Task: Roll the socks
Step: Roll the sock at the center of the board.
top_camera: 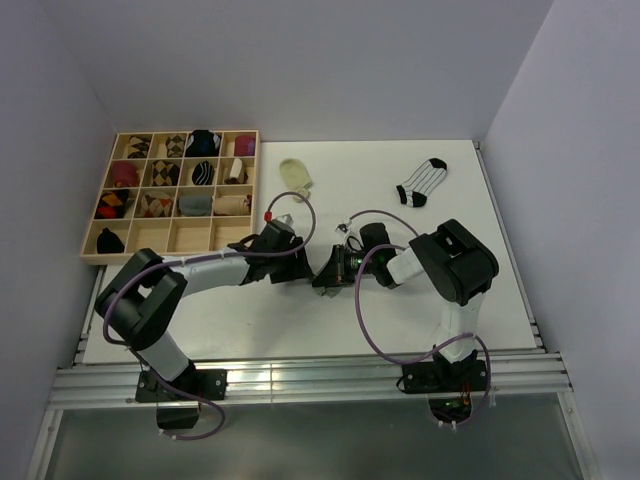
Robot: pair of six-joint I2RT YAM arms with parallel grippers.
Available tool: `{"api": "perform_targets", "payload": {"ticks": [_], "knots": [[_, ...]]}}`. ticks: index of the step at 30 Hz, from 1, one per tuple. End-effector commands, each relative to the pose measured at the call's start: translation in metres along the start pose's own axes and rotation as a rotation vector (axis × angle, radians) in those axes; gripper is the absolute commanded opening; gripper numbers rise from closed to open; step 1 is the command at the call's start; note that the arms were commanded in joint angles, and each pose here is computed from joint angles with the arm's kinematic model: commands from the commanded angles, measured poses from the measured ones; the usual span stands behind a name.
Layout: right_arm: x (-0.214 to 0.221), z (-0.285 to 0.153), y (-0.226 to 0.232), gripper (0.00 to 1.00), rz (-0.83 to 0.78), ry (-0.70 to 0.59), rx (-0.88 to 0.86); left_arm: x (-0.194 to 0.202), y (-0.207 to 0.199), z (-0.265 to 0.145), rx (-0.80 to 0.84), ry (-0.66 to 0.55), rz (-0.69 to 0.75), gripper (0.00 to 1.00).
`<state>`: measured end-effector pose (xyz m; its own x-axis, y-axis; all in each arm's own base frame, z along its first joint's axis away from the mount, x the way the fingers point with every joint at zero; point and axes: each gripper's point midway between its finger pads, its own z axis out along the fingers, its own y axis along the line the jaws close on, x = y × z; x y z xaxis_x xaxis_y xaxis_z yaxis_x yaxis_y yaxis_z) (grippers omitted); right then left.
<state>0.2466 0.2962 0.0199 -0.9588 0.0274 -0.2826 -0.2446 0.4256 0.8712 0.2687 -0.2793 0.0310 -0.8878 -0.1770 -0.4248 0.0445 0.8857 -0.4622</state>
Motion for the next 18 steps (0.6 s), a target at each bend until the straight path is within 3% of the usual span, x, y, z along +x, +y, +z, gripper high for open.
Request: {"api": "perform_targets", "payload": {"ticks": [1, 11, 18], "knots": [[-0.005, 0.000, -0.002, 0.00, -0.005, -0.012, 0.001, 0.003, -0.001, 0.007, -0.021, 0.012, 0.050, 0.62], [-0.006, -0.001, -0.004, 0.00, 0.002, -0.017, 0.014, 0.021, 0.021, 0.021, -0.211, 0.063, 0.140, 0.56], [-0.007, -0.001, -0.005, 0.00, 0.011, -0.021, 0.017, 0.030, 0.026, 0.013, -0.246, 0.052, 0.139, 0.54]]}}
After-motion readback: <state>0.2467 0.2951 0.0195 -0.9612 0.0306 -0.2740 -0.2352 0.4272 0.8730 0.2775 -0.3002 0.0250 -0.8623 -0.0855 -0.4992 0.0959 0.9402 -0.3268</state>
